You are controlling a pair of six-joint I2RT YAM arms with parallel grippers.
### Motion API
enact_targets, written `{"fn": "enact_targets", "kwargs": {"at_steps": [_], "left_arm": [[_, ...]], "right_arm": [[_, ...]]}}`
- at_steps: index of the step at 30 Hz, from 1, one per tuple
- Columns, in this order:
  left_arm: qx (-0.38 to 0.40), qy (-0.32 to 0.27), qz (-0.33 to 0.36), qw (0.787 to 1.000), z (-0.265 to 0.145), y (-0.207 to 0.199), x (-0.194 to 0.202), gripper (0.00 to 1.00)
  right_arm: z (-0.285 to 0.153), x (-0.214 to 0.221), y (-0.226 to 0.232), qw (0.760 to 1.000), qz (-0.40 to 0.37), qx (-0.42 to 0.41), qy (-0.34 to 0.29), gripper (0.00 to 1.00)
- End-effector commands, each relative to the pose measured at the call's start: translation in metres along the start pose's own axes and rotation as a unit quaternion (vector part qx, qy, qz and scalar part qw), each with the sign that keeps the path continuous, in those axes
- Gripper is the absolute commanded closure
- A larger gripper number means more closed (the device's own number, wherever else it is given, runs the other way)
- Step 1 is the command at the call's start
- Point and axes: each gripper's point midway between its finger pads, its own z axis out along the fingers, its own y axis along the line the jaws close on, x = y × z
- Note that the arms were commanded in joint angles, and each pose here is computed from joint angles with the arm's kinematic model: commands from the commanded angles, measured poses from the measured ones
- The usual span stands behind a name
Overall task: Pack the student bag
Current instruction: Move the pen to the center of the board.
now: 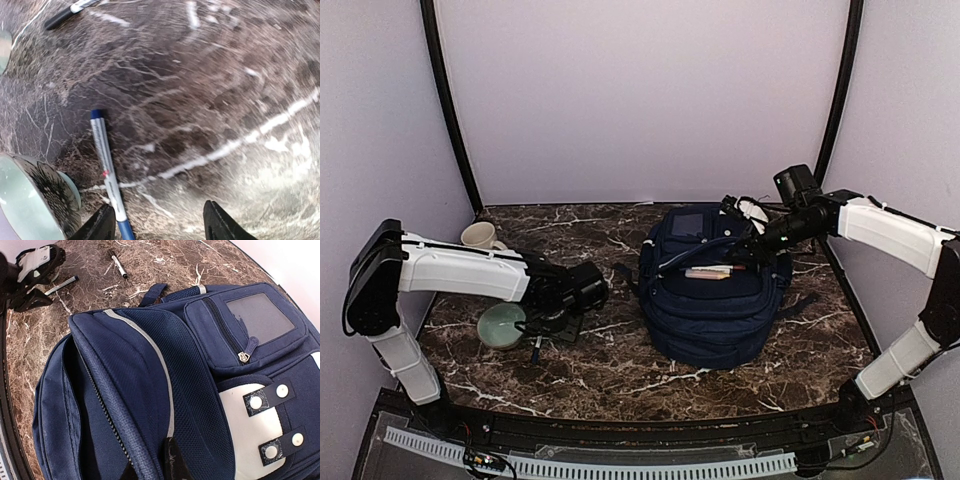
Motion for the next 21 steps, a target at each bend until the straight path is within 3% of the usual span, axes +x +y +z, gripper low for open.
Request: {"fn": "enact_targets", "kwargs": {"at_steps": [1,21], "left_arm": [[0.001,0.019,-0.03,0.999,-0.002,0.013,-0.004,0.36],[0.008,0.038,-0.051,0.998,0.035,0.023,-0.036,0.34]], "right_arm": [[-0.007,-0.024,0.003,0.998,-0.031,-0.004,-0.053,1.0],[-0.005,-0.019,0.003,0.998,-0.029,-0.007,-0.047,1.0]]}}
